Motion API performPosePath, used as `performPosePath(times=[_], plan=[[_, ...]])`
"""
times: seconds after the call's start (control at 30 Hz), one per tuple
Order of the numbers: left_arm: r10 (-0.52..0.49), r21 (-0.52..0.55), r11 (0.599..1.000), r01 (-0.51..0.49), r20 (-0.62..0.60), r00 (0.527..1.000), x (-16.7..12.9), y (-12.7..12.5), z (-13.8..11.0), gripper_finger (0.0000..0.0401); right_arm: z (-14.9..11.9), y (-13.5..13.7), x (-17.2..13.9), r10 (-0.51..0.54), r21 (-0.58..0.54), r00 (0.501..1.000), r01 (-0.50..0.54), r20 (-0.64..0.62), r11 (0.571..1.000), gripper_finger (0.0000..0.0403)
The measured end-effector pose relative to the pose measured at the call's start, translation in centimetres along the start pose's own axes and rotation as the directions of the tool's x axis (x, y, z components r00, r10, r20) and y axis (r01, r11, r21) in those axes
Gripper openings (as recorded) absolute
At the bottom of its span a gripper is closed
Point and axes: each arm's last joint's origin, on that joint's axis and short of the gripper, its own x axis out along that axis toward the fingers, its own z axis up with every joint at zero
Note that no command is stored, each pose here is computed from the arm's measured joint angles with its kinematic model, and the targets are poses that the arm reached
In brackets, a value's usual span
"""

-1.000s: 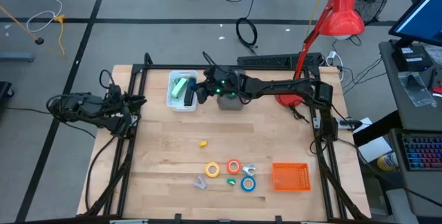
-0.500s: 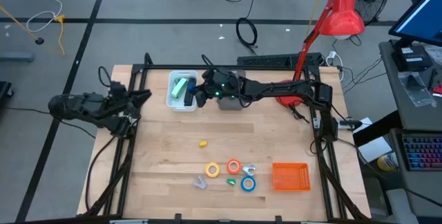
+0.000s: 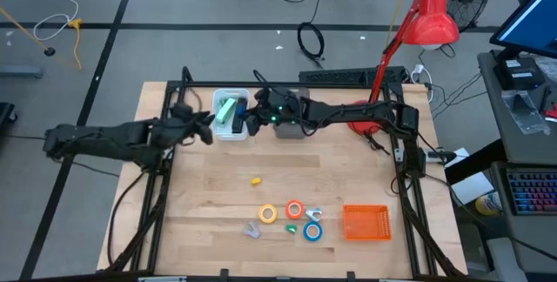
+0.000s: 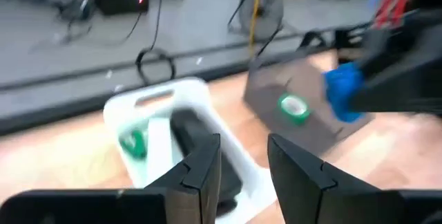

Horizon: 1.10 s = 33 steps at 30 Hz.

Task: Pick and place Stapler, Stapler remover, tape
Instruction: Put the small blue stapler into the white bin

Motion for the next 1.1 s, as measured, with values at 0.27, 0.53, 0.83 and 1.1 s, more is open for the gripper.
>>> performPosePath(times=[0.27, 0.53, 0.83, 1.1], plan=[[-0.098, -0.138, 0.986, 0.093, -0.028, 0.995, 2.5, 0.1, 1.3, 0.0122, -0.8, 1.0, 0.0, 0.014, -0.003, 1.000, -0.014, -0.026, 1.000, 0.0059], [-0.294, -0.191, 0.941, 0.279, -0.055, 0.954, 4.2, -0.7, 2.1, 0.0122, -1.1, 1.4, 0.1, 0.024, -0.007, 0.999, -0.024, -0.026, 1.000, 0.0059], [-0.508, -0.265, 0.835, 0.483, -0.029, 0.861, 4.8, -0.8, 3.4, 0.0122, -1.1, 1.4, 0.1, 0.022, -0.012, 0.999, -0.022, -0.024, 1.000, 0.0059], [-0.557, -0.271, 0.809, 0.522, -0.066, 0.828, 5.2, 0.0, 3.6, 0.0123, -1.1, 1.4, 0.1, 0.024, -0.003, 0.999, -0.024, -0.027, 1.000, 0.0059]])
